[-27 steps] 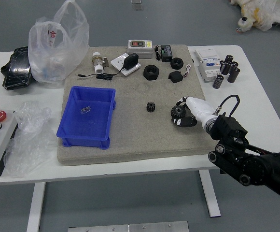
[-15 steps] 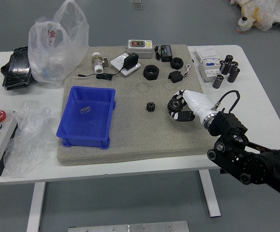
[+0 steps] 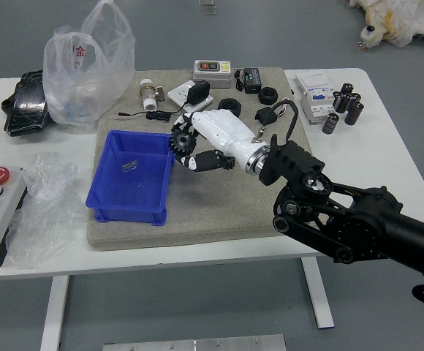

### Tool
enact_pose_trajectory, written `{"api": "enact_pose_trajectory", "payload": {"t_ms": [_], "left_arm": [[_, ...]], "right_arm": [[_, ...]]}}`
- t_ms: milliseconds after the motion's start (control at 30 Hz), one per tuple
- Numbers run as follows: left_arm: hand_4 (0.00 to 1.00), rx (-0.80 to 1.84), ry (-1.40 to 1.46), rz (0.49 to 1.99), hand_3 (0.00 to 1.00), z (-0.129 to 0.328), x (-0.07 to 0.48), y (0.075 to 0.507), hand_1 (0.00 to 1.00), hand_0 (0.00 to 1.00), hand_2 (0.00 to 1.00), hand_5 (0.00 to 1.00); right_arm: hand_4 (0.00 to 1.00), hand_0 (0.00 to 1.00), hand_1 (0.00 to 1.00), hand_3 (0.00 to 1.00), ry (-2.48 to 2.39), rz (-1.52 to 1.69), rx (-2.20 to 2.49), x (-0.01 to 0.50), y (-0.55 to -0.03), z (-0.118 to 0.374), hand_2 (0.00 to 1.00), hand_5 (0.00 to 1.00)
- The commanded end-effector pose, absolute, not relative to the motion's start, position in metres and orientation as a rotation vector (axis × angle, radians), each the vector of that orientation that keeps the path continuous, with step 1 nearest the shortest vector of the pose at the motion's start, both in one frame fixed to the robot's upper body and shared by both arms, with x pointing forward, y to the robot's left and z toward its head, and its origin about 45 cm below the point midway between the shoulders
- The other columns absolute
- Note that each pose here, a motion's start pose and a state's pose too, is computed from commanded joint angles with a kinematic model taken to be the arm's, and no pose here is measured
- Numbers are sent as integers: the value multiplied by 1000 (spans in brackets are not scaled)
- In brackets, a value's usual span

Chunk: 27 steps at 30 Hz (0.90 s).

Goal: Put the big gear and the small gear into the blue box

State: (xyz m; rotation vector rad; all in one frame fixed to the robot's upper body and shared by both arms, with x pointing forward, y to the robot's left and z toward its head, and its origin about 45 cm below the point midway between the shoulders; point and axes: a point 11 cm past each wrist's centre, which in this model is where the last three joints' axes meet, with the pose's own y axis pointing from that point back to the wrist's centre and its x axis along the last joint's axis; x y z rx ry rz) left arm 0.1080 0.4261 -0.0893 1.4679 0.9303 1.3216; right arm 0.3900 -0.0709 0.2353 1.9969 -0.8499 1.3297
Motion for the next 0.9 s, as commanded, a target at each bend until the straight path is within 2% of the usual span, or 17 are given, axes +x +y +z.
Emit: {"api": "enact_pose_trajectory", "payload": {"t_ms": [67,100,267,300,467,500,900], "left_arm": [[701,1470,931,1321,725,-89,108,426,642,695,611,403],[702,1471,931,1320,726,-89,108,426,642,695,611,402],[702,1475,933,1318,726,-89,107,427,642,695,611,402],[702,1475,933,1317,726,-89,107,427,642,695,611,402],[702,1477,933,1316,726,-89,107,426,642,695,611,402],[701,1477,933,1315,726,-89,107,426,642,695,611,401],[702,1478,929,1315,726,-89,108,427,642,695,611,402]], "right_arm": [[315,605,626,649,-800,1344,2002,386,-62,233,611,47],[444,703,742,703,-769,1351,2003,384,-57,232,772,183],[444,703,742,703,-683,1362,1992,380,-46,226,772,183],[480,738,802,751,-675,1362,1991,379,-45,226,829,187],[480,738,802,751,-651,1366,1992,378,-41,224,829,187],[518,755,844,848,-649,1367,1993,377,-40,224,865,203],[565,777,864,891,-652,1353,1997,378,-39,222,881,222]]}}
